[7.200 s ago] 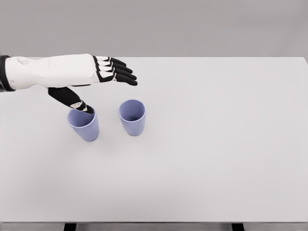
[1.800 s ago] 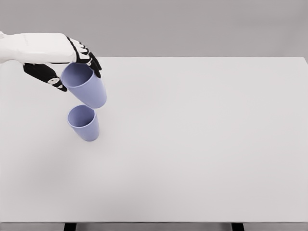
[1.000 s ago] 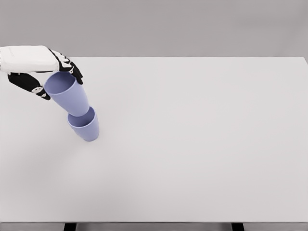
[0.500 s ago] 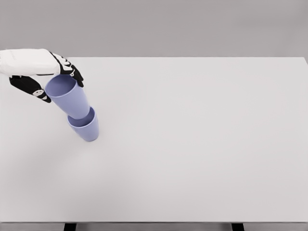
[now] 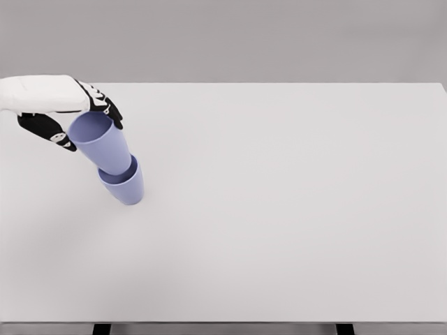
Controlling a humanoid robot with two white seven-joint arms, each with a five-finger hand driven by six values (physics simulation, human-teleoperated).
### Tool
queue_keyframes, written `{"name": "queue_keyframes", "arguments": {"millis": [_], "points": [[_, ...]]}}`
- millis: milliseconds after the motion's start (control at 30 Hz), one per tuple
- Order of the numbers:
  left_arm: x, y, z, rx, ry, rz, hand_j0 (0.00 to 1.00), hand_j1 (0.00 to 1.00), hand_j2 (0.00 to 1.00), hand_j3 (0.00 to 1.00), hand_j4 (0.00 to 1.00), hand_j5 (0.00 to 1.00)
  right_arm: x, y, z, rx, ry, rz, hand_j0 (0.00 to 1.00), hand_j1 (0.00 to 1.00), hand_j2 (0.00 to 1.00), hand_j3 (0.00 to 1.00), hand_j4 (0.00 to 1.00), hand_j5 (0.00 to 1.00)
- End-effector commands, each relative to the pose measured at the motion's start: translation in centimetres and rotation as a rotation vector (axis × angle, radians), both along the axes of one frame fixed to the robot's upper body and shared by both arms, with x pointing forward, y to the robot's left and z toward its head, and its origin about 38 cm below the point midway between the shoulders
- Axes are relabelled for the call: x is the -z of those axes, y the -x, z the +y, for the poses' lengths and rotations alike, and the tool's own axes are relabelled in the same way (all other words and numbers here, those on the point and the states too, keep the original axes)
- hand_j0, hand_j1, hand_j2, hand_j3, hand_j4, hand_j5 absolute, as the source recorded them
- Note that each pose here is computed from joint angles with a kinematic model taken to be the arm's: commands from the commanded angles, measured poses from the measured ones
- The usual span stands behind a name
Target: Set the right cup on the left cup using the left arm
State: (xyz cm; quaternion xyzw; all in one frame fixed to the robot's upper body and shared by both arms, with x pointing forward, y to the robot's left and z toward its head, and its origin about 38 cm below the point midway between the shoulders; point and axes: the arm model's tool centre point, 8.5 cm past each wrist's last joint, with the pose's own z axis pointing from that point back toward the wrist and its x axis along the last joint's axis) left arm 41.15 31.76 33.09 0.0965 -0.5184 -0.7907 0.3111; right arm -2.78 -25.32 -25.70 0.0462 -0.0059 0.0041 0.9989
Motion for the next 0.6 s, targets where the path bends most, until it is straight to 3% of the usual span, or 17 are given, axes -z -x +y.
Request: {"name": "queue_keyframes", "arguments": {"millis": [0, 400, 467, 567], "points": [[0.01, -0.31, 0.16, -0.010, 0.002, -0.002, 0.71, 0.71, 0.71, 0.71, 0.71, 0.71, 0.00, 0.00, 0.00, 0.000, 0.000, 0.000, 1.00, 1.00, 1.00, 1.00, 1.00, 1.00], [0.80, -0.19, 0.14, -0.010, 0.002, 0.013, 0.71, 0.71, 0.71, 0.71, 0.71, 0.71, 0.00, 0.00, 0.00, 0.000, 0.000, 0.000, 1.00, 1.00, 1.00, 1.00, 1.00, 1.00], [0.77, -0.16, 0.16, -0.010, 0.003, 0.011, 1.00, 1.00, 1.00, 1.00, 1.00, 1.00, 0.00, 0.00, 0.00, 0.000, 0.000, 0.000, 1.00, 1.00, 1.00, 1.00, 1.00, 1.00], [0.76, -0.09, 0.08, -0.003, 0.003, 0.010, 1.00, 1.00, 1.00, 1.00, 1.00, 1.00, 0.00, 0.00, 0.00, 0.000, 0.000, 0.000, 1.00, 1.00, 1.00, 1.00, 1.00, 1.00]]}}
